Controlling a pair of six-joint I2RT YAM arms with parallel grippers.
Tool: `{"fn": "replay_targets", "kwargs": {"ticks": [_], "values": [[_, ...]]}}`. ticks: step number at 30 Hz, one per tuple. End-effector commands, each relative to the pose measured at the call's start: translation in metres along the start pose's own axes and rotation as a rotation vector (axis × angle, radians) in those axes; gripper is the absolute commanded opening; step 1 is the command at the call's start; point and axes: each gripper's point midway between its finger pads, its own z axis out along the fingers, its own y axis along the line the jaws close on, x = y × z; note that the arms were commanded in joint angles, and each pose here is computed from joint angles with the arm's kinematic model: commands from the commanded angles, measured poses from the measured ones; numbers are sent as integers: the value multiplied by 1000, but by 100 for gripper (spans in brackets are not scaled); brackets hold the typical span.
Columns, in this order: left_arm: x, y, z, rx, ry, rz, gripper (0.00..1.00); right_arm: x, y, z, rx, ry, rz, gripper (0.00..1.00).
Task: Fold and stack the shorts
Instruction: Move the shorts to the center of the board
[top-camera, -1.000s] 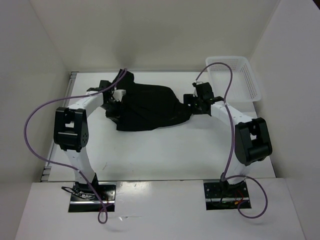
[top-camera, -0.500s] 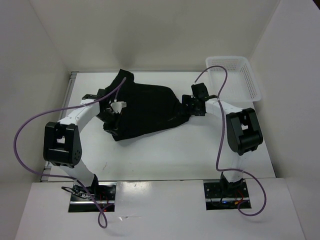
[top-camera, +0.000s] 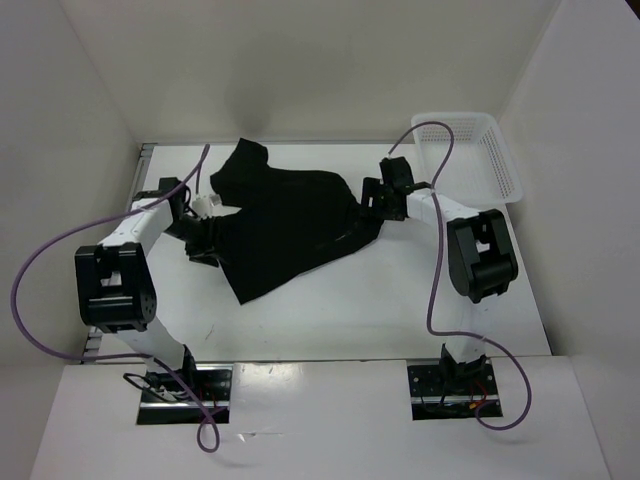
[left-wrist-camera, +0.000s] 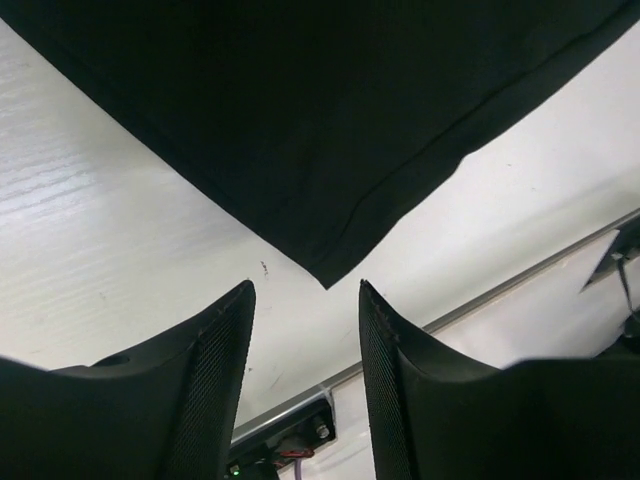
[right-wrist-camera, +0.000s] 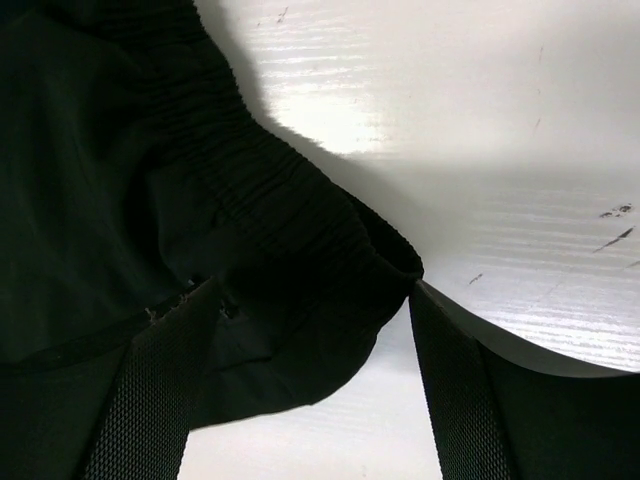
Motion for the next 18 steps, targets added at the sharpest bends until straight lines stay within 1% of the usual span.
{"fn": "replay_targets", "kwargs": {"ticks": [1,3,5,6,7,9,10,11,12,13,15,16,17,18], "values": [[-4,4,13,-22,-7,40,54,-18,3,9,10,-54,24,81],[-1,12,18,-64,16,39,55,-19,1,9,20,-59,33,79],[10,7,28,-94,72,73,55,-14,-3,12,40,-45,33,78],[19,3,32,-108,105,90,56,-15,-5,12,52,-50,33,78],[22,-12,36,-108,118,151,56,-16,-7,12,60,-54,33,78],[36,-22,41,-109,150,196,63,-18,-13,12,98,-69,34,77],[36,-29,44,-123,144,243,67,-24,-14,11,107,-85,35,77],[42,-27,47,-145,163,256,69,-25,-16,11,117,-89,35,77],[41,-17,51,-210,154,280,72,-26,-19,11,134,-96,35,77],[43,-13,53,-246,158,300,72,-30,-17,10,131,-104,36,77],[43,-9,60,-320,154,363,76,-28,-18,10,134,-95,26,75],[46,-10,63,-331,159,382,78,-28,-18,10,135,-95,26,75],[44,-14,66,-336,150,405,78,-28,-18,10,135,-95,26,75],[48,-20,69,-340,159,440,80,-20,-21,14,143,-76,24,75]]}}
